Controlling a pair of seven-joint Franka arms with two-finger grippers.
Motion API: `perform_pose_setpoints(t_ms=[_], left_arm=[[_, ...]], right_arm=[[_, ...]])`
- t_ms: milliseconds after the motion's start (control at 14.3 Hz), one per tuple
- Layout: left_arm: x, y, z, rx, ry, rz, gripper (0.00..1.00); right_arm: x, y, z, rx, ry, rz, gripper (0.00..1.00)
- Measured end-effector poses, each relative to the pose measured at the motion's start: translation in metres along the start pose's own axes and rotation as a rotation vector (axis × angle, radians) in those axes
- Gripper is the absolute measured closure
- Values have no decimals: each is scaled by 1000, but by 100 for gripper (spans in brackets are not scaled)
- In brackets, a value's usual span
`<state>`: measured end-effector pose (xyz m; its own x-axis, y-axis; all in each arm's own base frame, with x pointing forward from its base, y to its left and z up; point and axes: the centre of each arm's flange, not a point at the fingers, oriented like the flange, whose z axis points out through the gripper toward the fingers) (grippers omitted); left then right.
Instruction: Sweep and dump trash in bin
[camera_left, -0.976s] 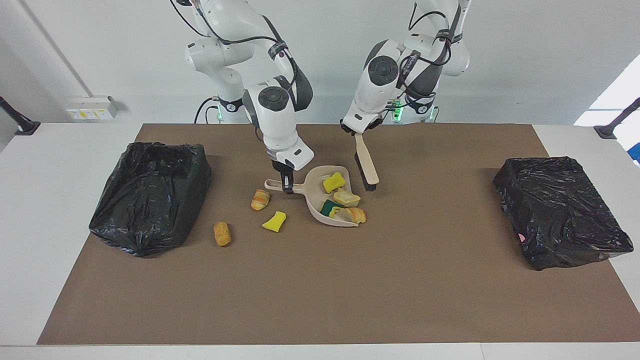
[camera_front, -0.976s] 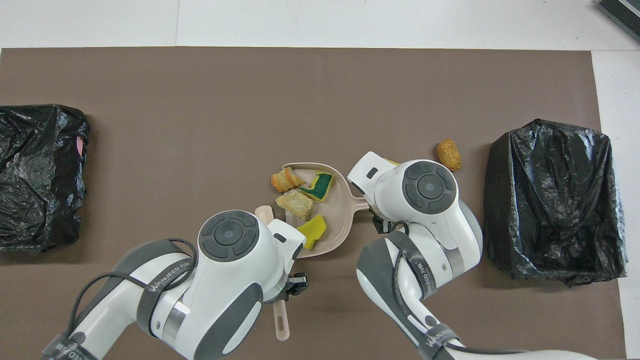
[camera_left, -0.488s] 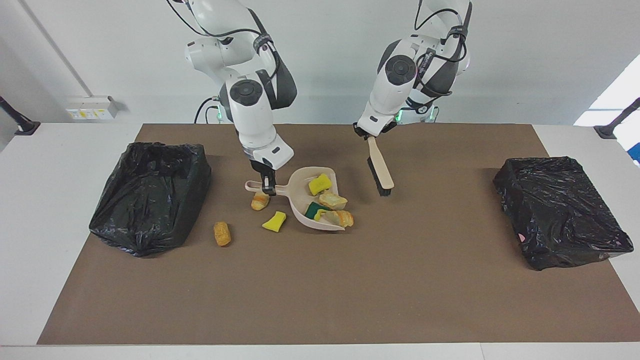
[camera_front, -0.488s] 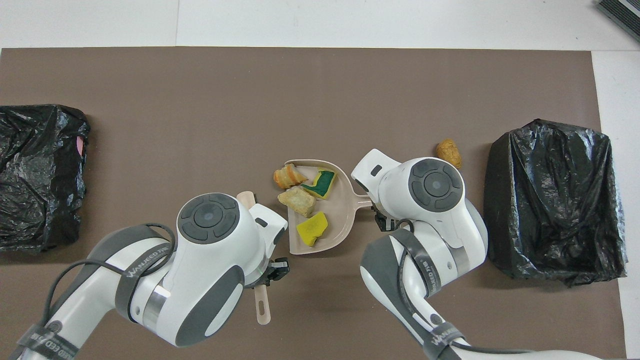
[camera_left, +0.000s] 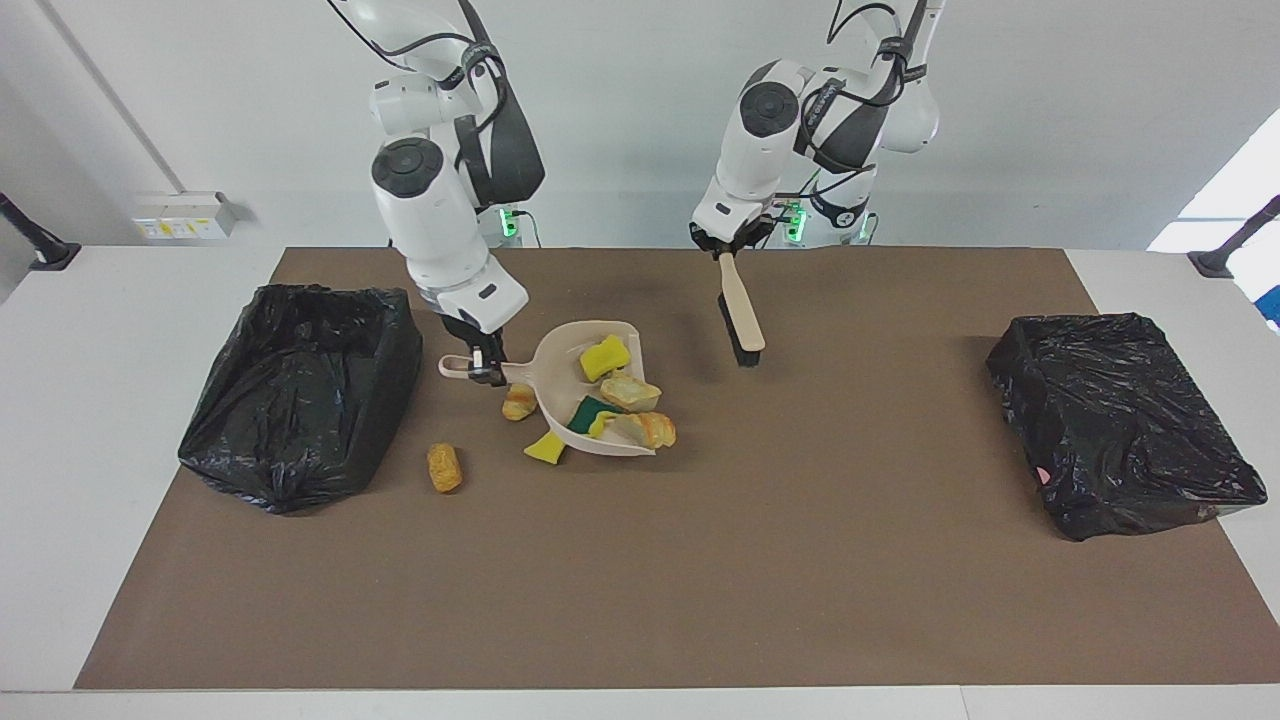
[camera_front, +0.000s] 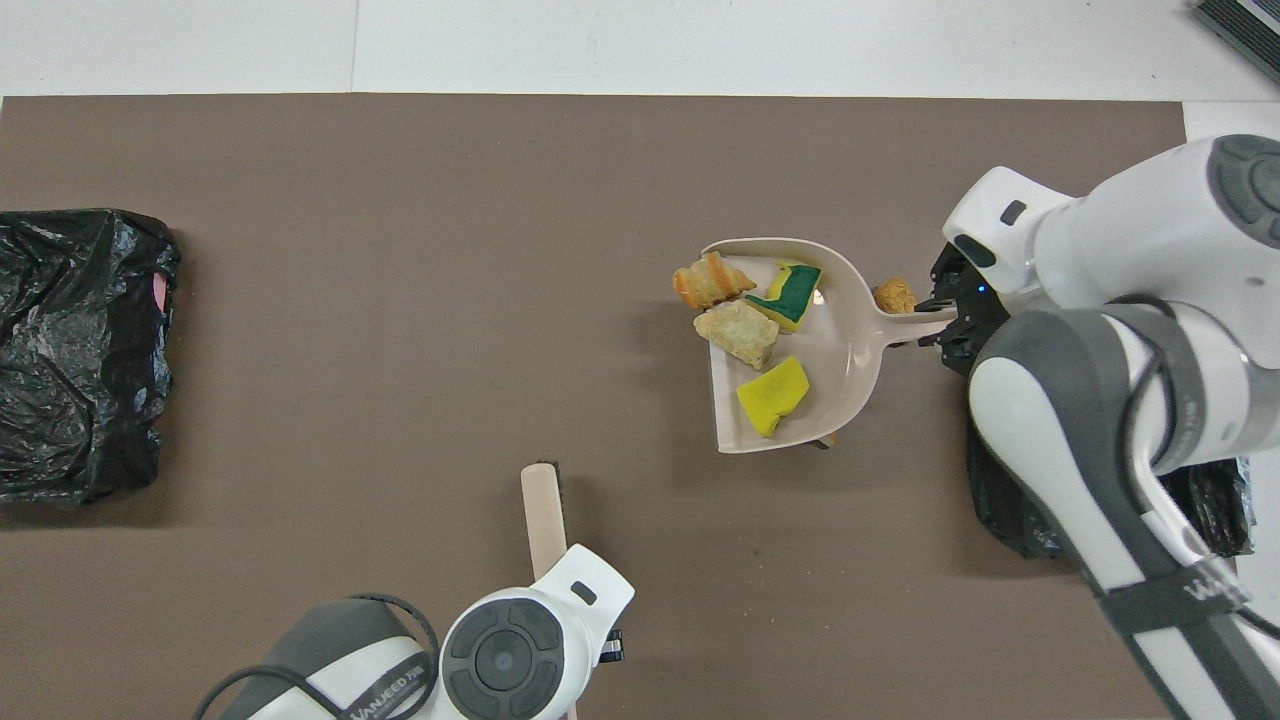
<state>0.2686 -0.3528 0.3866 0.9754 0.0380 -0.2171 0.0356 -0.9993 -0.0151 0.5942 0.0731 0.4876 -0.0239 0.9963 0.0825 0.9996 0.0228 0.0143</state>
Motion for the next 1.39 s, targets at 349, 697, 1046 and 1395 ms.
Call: perform_pose_setpoints(t_ms=[349, 697, 1046, 1395], left_arm=[[-12, -2, 33, 0, 19, 21, 74], [-21, 3, 41, 2, 26, 46, 74], [-22, 1, 48, 10, 21, 46, 74], [-16, 3, 58, 4, 28, 57, 74]], right_arm=[[-88, 3, -39, -29, 1, 27, 69], [-195, -28, -71, -26, 1, 24, 69], [-292, -64, -86, -42, -26, 39, 69], [-338, -88, -95, -14, -191, 50, 69]])
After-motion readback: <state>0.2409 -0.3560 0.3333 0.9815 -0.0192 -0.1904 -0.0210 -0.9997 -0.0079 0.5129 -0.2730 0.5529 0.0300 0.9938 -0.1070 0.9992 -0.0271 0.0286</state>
